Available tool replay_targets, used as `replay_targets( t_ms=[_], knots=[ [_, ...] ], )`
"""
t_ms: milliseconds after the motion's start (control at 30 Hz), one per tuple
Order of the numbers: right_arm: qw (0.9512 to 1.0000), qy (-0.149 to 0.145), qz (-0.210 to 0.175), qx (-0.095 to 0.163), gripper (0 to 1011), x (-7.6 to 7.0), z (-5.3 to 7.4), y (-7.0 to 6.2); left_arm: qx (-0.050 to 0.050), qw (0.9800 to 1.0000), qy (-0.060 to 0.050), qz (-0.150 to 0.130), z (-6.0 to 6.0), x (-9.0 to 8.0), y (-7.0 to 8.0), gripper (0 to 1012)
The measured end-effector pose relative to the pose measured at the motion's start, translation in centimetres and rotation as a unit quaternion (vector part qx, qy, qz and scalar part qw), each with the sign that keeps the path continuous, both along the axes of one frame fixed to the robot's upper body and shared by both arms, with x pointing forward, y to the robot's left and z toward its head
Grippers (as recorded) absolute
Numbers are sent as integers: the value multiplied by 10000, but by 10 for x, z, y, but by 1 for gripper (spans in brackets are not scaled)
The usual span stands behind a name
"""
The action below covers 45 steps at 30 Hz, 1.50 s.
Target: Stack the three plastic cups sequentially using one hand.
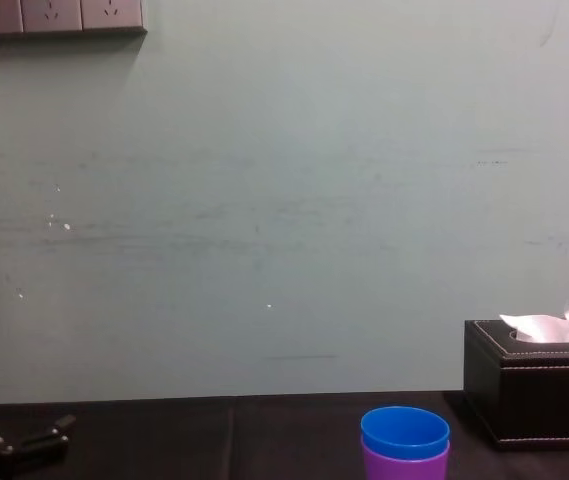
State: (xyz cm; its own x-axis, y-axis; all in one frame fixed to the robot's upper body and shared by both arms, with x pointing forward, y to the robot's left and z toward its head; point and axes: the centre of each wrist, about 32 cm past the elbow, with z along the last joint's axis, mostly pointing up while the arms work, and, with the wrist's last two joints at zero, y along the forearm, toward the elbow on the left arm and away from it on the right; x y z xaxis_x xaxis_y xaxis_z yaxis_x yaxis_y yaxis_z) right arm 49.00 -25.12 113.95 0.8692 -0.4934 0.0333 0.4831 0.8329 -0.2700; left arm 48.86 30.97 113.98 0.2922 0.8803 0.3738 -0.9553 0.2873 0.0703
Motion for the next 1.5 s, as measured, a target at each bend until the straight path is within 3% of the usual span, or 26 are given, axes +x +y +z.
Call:
replay_targets(
  t_ms=[267,567,1233,1500],
  knots=[
    [10000,0,-2,-1,973,0,0,0,0,10000,0,0,0,0,0,1010],
    [10000,-6,-3,2,756,-1,0,-1,0,10000,0,0,0,0,0,1010],
    [10000,-15,-15,2,726,-1,0,-1,0,10000,0,0,0,0,0,1010],
    [9993,-42,-364,-22,726,-7,15,-6,0,10000,0,0,0,0,0,1010]
  ],
)
